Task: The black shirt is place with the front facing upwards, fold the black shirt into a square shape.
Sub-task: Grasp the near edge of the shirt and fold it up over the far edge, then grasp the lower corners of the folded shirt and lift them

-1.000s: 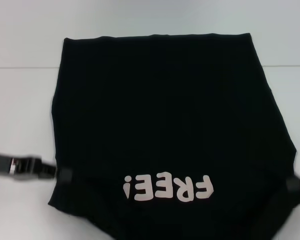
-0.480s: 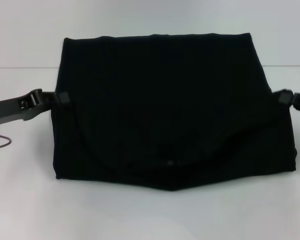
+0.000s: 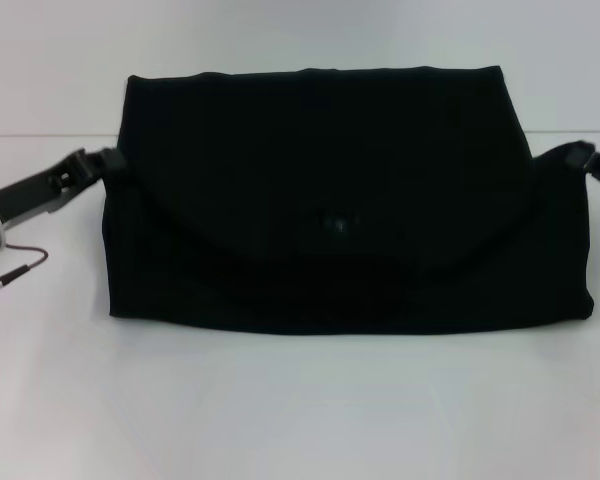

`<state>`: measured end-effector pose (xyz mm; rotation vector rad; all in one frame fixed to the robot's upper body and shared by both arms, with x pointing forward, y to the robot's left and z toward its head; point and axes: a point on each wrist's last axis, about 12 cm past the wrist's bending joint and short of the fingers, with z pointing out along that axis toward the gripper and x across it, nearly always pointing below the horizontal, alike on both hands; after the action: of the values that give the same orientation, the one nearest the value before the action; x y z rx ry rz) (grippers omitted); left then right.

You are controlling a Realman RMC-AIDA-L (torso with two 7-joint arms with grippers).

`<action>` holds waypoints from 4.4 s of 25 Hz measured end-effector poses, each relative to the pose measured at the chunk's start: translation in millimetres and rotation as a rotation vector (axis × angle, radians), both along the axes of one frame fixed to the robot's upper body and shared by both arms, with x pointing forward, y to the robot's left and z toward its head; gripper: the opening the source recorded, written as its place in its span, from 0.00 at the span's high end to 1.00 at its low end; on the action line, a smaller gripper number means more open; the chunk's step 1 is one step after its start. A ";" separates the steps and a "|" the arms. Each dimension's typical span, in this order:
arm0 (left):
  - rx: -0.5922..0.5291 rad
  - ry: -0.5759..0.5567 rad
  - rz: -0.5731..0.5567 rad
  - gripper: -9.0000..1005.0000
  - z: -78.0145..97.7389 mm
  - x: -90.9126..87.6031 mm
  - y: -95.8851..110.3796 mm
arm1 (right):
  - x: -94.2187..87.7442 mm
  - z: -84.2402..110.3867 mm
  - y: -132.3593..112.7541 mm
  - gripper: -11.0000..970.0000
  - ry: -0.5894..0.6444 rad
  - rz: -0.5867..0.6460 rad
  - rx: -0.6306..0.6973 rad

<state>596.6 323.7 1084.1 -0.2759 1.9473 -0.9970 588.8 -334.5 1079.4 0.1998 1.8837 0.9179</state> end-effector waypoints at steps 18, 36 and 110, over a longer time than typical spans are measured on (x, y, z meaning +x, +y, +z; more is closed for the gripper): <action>0.071 -0.040 0.127 0.95 -5.5 20.6 -12.8 | 18.9 -5.5 17.2 0.92 -0.035 -0.043 -0.109; 0.183 0.010 0.123 0.86 -39.6 13.2 -52.8 | 26.3 -17.4 31.1 0.76 -0.009 -0.046 -0.262; 0.282 0.175 -0.308 0.90 -23.9 -31.6 -12.8 | -14.7 34.0 -25.2 0.06 0.297 0.364 -0.263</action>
<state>565.0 310.9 1060.2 0.1038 2.3084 -0.8969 574.1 -359.7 1113.3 -0.1834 2.3446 0.9032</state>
